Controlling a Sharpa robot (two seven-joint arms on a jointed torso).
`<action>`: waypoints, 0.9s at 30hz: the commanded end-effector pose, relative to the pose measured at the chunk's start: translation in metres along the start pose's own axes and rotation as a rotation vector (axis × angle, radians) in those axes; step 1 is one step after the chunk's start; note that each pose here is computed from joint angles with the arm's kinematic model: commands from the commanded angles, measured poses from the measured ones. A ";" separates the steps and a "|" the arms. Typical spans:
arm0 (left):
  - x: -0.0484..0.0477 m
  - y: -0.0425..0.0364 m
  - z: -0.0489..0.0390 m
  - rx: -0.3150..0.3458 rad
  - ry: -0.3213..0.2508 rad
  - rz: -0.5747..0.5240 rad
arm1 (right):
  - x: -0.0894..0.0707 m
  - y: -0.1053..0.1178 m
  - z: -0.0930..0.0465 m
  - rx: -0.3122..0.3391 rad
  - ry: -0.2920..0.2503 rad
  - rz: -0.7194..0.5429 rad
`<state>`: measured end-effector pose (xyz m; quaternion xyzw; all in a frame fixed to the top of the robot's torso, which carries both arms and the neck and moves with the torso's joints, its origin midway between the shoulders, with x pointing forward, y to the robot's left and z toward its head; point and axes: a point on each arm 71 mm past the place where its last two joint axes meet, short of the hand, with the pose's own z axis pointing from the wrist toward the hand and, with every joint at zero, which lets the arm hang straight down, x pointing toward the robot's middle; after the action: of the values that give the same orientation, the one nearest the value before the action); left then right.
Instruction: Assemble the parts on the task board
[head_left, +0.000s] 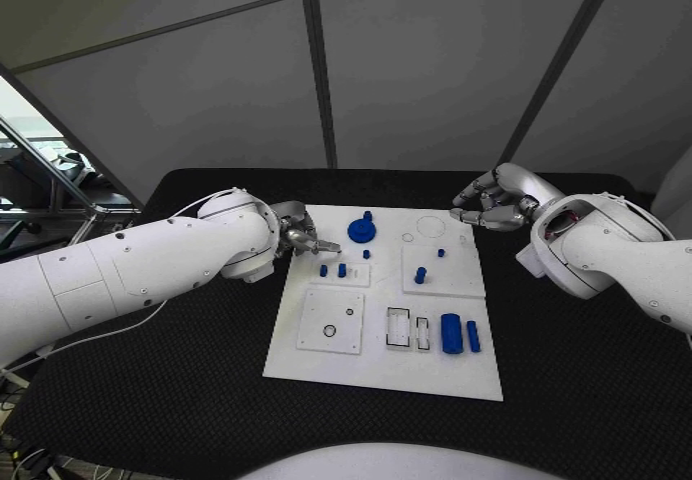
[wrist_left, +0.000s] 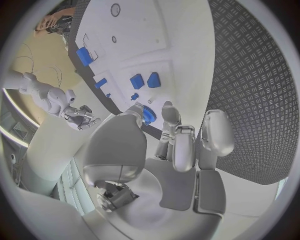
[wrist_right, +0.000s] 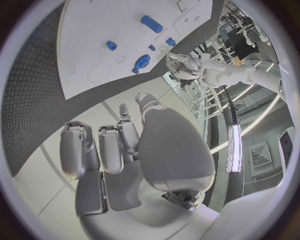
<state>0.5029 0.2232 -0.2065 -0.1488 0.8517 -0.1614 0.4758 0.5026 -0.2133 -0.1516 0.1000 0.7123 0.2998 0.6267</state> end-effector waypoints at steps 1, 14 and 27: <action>-0.0061 -0.0071 -0.0007 0.118 -0.055 -0.128 | -0.001 0.001 0.000 -0.011 0.002 -0.004; -0.0072 -0.0418 -0.0056 0.558 -0.265 -0.022 | 0.000 0.002 0.001 -0.016 0.005 -0.004; 0.0268 -0.0615 0.0085 0.558 -0.203 0.229 | 0.002 0.004 0.002 -0.022 0.010 -0.003</action>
<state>0.5035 0.1587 -0.2045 0.0235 0.7304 -0.3400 0.5919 0.5029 -0.2103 -0.1520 0.0975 0.7131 0.3025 0.6249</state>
